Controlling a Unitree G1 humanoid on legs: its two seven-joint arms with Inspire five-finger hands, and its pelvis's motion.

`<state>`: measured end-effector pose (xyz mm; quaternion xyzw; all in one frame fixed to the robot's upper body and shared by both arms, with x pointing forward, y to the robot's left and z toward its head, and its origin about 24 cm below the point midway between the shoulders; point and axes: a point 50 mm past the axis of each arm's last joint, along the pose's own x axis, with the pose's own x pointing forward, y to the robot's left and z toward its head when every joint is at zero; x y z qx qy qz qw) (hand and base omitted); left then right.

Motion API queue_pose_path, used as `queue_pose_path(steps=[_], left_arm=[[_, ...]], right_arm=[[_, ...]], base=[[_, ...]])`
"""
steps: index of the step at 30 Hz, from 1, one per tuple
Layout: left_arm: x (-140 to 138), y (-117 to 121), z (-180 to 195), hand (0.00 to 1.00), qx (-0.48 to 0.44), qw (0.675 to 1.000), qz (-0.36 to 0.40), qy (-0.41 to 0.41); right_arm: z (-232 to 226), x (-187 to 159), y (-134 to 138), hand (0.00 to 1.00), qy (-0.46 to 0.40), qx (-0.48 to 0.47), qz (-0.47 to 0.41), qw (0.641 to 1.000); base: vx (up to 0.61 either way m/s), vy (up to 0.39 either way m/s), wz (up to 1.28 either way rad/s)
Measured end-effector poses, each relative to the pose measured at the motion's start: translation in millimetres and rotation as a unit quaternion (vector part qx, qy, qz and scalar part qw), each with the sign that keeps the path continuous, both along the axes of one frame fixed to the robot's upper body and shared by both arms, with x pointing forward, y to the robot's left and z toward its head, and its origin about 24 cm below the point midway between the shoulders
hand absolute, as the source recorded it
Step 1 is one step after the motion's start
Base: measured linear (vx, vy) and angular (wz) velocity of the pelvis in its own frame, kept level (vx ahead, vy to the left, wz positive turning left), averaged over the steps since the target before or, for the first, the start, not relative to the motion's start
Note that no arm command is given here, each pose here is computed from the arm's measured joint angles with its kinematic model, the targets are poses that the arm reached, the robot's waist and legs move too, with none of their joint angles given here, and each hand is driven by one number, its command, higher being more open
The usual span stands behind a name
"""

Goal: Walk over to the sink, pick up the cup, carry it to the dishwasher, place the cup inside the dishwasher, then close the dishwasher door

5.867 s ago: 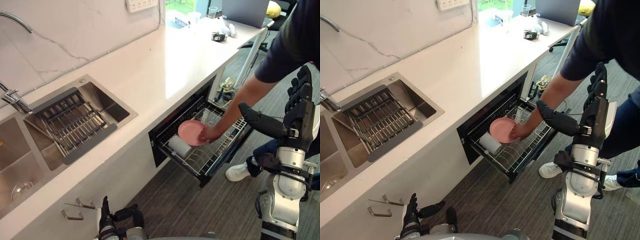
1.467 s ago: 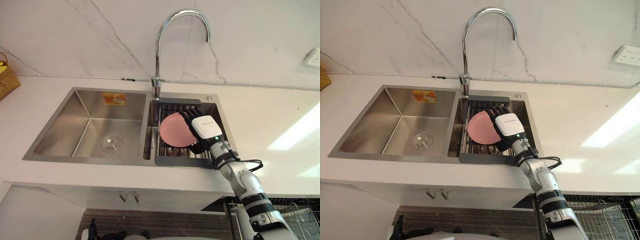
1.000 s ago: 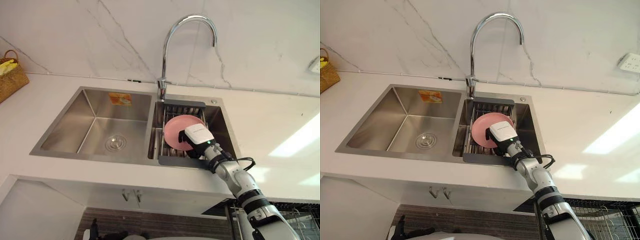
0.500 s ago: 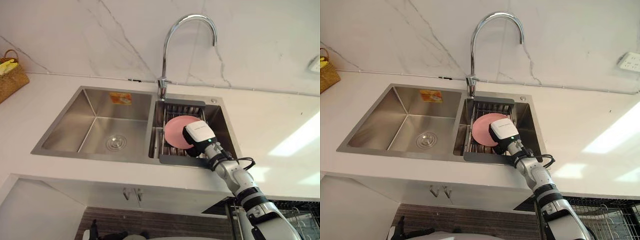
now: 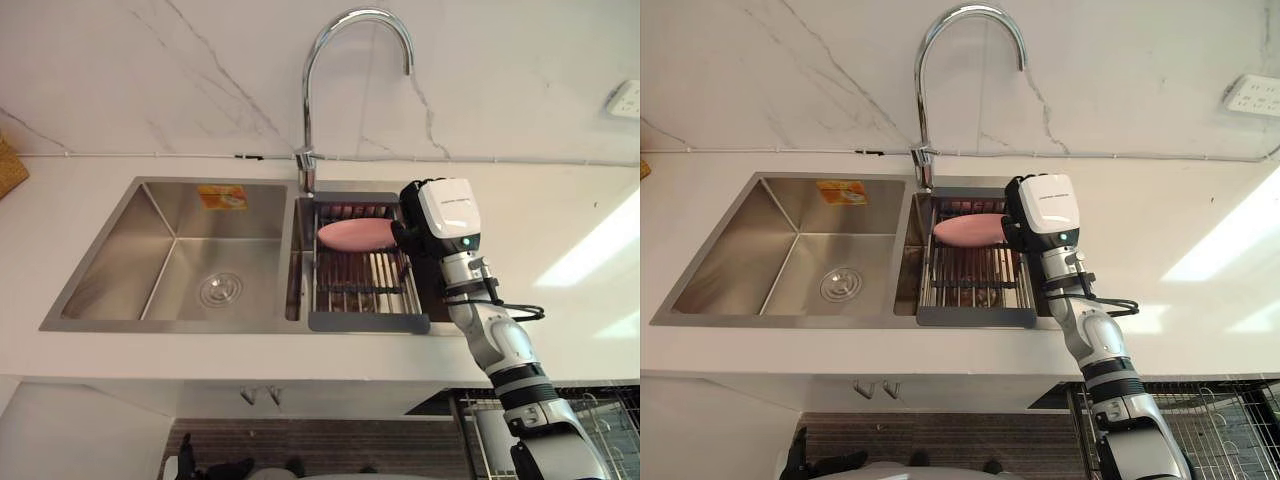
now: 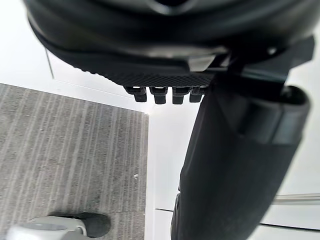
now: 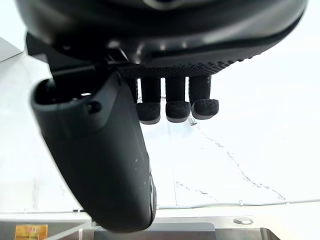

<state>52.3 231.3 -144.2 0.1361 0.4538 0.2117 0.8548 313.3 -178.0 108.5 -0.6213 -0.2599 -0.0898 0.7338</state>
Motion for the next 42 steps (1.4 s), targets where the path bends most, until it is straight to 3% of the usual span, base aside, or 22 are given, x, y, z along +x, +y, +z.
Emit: queue_pose_path(steps=[4,5,14,18,19,25,33,38,42], left_arm=[[-0.2,0.1,0.3,1.00,0.001,1.000,0.001,-0.002],[-1.0,0.2,0.3,1.00,0.003,1.000,0.002,-0.001],[-2.6,0.5,0.3,1.00,0.008,1.000,0.006,0.000],[-3.2,0.5,0.2,1.00,0.008,1.000,0.006,0.001],[-5.7,-3.6,-1.0,1.00,0.002,1.000,0.009,0.003],[-7.4,-3.4,-1.9,1.00,-0.001,1.000,0.011,0.011],[-42.2,2.5,-19.1,1.00,-0.149,0.968,0.136,0.150],[-50.7,10.4,-19.8,1.00,-0.212,0.941,0.166,0.205],[-52.4,9.7,-19.9,1.00,-0.217,0.937,0.170,0.215]], right_arm=[[0.1,0.1,-0.5,0.00,0.001,0.008,-0.001,1.000],[0.1,0.1,-0.5,1.00,0.001,0.008,-0.001,1.000],[4.1,-0.1,2.8,1.00,0.047,0.049,0.025,0.997],[8.0,-7.8,7.4,1.00,0.061,0.066,0.051,0.995],[7.0,-25.9,9.8,1.00,0.086,0.076,0.095,0.989],[4.9,-27.9,9.2,1.00,0.096,0.086,0.098,0.987],[-9.2,-51.8,8.6,1.00,0.252,0.156,0.155,0.942],[-14.5,-56.5,19.3,1.00,0.338,0.140,0.204,0.908],[-18.3,-57.3,24.2,1.00,0.345,0.112,0.201,0.910]], base=[[-0.03,-0.007,-0.07],[-0.05,-0.010,-0.10],[-0.02,-0.006,-0.04],[0.00,0.000,0.00],[0.00,0.000,0.00],[0.00,0.000,0.00],[-0.04,0.002,0.07],[-0.01,0.008,0.04],[0.00,-0.003,0.01]])
